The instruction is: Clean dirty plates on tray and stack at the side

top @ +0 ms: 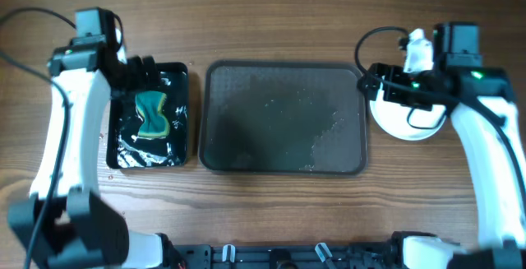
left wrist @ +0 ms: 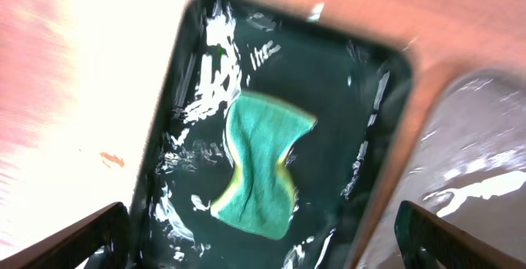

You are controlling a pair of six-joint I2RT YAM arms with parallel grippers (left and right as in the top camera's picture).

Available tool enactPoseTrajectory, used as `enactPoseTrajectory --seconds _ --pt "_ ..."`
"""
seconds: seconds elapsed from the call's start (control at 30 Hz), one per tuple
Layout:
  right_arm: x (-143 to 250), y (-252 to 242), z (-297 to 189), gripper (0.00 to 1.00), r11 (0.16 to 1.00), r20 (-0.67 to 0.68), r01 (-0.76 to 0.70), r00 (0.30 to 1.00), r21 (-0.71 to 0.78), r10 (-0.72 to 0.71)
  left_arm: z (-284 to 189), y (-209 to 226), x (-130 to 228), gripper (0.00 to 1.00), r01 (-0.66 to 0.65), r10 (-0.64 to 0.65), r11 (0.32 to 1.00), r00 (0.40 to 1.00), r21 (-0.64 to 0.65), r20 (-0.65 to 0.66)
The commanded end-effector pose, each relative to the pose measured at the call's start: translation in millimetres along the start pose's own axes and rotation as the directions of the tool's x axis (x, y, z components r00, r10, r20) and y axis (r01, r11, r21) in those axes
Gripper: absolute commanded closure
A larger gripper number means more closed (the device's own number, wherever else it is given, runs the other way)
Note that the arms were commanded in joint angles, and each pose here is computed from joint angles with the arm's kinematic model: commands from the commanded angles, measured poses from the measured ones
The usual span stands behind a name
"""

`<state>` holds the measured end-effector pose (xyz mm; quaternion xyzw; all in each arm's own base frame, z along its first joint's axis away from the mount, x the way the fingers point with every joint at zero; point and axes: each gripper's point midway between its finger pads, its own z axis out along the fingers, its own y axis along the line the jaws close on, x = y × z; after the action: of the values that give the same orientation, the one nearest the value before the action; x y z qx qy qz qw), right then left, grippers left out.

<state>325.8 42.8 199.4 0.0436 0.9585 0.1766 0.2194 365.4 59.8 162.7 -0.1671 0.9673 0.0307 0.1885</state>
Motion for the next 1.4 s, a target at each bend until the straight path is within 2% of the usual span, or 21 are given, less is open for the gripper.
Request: enactPoseTrajectory --seconds 0.0,0.27,0.43,0.57,0.63,0.67,0.8,0.9,1.1,1.27,1.37 --pt "-16.5 26.6 -80.0 0.00 0.996 0.216 0.092 0.972 0.015 -0.093 -13.1 -1.1 -6.1 0.00 0.021 -0.022 1.000 0.999 0.017 0.039" --pt "11.9 56.2 -171.9 0.00 0.991 0.476 0.136 0.872 -0.009 -0.116 -13.1 -1.1 -6.0 0.00 0.021 -0.022 1.000 0.999 0.018 0.039" --pt "28.4 60.4 -191.0 0.00 0.987 0.519 0.160 0.844 0.000 -0.137 -13.1 -1.1 -6.0 0.00 0.021 -0.022 1.000 0.999 0.018 0.039" --pt "26.6 54.6 -194.3 0.00 0.964 0.531 0.245 0.807 0.100 -0.260 -13.1 -1.1 -6.1 0.00 0.021 -0.022 1.000 0.999 0.017 0.039" --pt "21.8 55.1 -193.6 0.00 0.942 0.546 0.305 0.770 0.141 -0.331 -13.1 -1.1 -6.1 0.00 0.021 -0.022 1.000 0.999 0.017 0.039" --pt "18.6 55.6 -194.4 0.00 0.924 0.584 0.341 0.721 0.172 -0.375 -13.1 -1.1 -6.1 0.00 0.021 -0.022 1.000 0.999 0.017 0.039" --pt "17.1 49.9 -176.9 0.00 0.905 0.693 0.369 0.595 0.212 -0.406 -13.1 -1.1 -6.1 0.00 0.021 -0.022 1.000 0.999 0.017 0.039" --pt "29.5 42.9 -142.9 0.00 0.888 0.765 0.407 0.496 0.212 -0.410 -13.1 -1.1 -6.1 0.00 0.021 -0.022 1.000 0.999 0.017 0.039" --pt "59.5 19.1 -80.0 0.00 0.897 0.852 0.401 0.390 0.184 -0.349 -13.2 -1.1 -6.1 0.00 0.021 -0.022 1.000 0.999 0.017 0.039" --pt "77.6 5.7 -44.5 0.00 0.892 0.866 0.406 0.352 0.200 -0.354 -13.2 -1.2 -6.1 0.00 0.021 -0.022 1.000 0.999 0.018 0.039" --pt "82.6 -0.8 -27.6 0.00 0.904 0.869 0.394 0.373 0.168 -0.324 -13.1 -0.9 -6.1 0.00 0.022 -0.022 1.000 0.999 0.017 0.039"
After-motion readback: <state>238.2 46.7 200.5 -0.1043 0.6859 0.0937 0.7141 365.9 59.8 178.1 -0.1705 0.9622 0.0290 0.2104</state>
